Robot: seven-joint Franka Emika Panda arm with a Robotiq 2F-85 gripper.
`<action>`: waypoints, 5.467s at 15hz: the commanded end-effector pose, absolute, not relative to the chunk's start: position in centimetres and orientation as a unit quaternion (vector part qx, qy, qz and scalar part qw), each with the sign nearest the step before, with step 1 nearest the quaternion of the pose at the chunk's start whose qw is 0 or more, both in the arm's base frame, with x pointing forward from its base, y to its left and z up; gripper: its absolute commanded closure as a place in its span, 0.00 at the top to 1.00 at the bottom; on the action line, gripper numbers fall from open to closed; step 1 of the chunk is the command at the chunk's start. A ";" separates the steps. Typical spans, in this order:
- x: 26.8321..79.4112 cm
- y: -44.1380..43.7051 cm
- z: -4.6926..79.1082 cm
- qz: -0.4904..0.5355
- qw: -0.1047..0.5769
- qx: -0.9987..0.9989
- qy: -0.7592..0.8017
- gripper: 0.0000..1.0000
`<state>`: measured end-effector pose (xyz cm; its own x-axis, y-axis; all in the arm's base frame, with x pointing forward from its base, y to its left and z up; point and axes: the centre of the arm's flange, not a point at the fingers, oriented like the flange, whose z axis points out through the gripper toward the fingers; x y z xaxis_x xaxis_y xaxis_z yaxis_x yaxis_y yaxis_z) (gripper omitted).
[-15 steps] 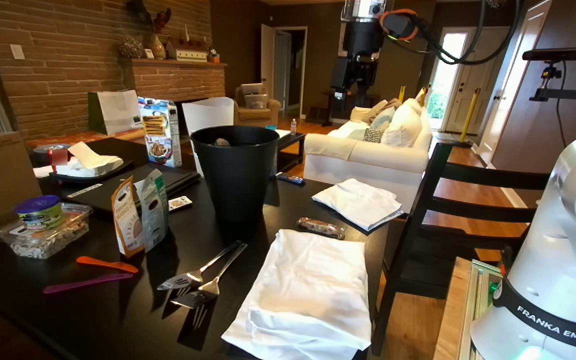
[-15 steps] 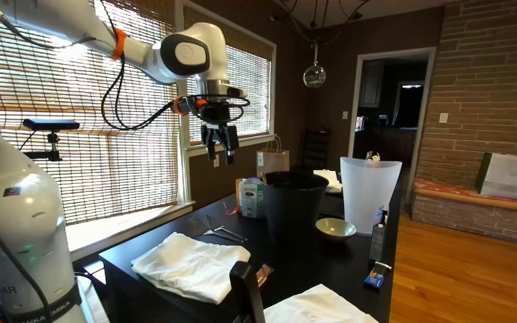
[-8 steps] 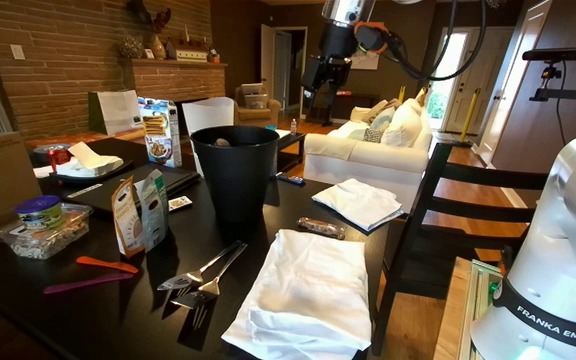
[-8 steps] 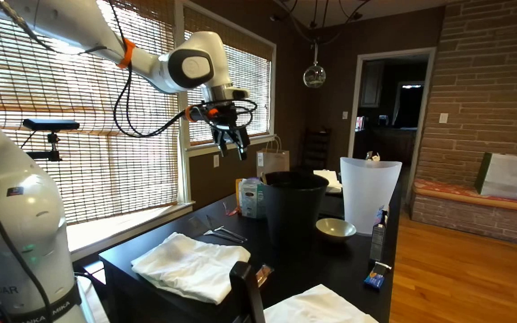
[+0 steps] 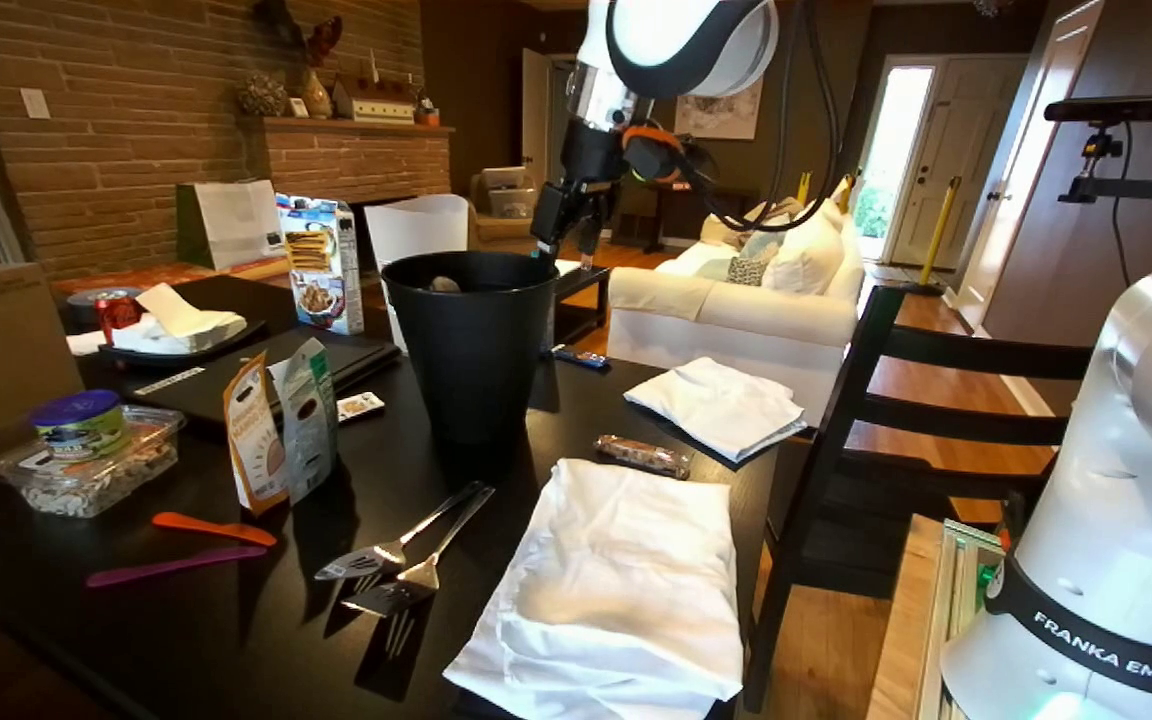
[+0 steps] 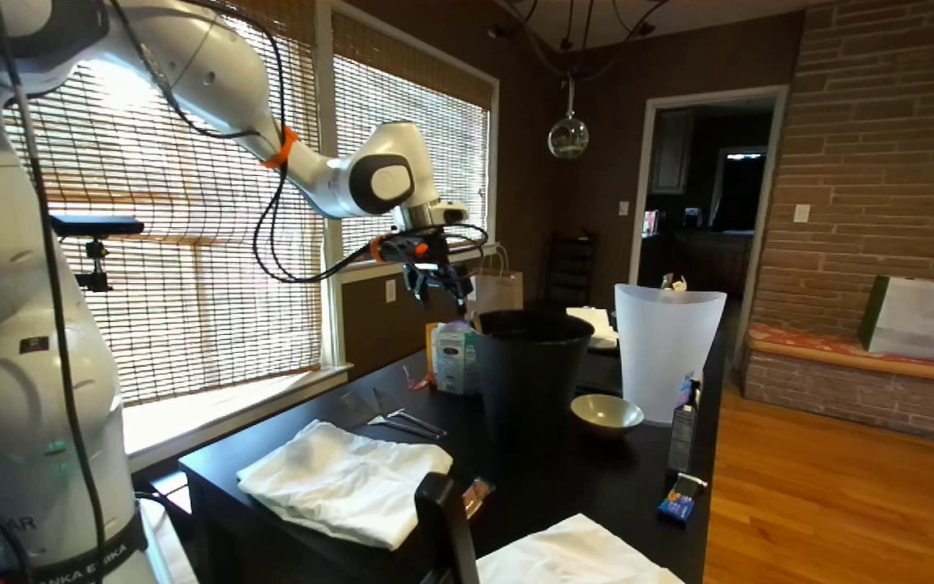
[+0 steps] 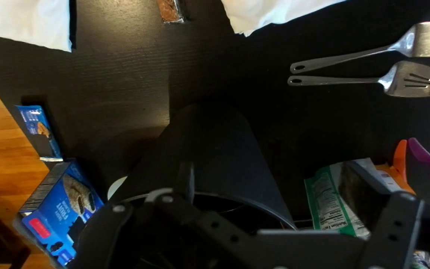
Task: Remove the wooden spoon from the black bin.
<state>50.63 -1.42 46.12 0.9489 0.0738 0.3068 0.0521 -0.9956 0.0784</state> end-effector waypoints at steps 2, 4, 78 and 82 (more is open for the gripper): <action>51.3 -1.4 45.8 0.154 0.035 0.987 0.032 1.00; 51.5 -1.4 46.0 0.157 0.035 0.986 0.032 1.00; 62.1 0.8 51.3 0.252 0.075 0.942 0.210 0.02; 60.7 -1.1 55.8 0.267 0.076 0.941 0.192 0.02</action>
<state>62.86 0.61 52.84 0.7893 0.4152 0.4524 0.3394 -0.9089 0.2422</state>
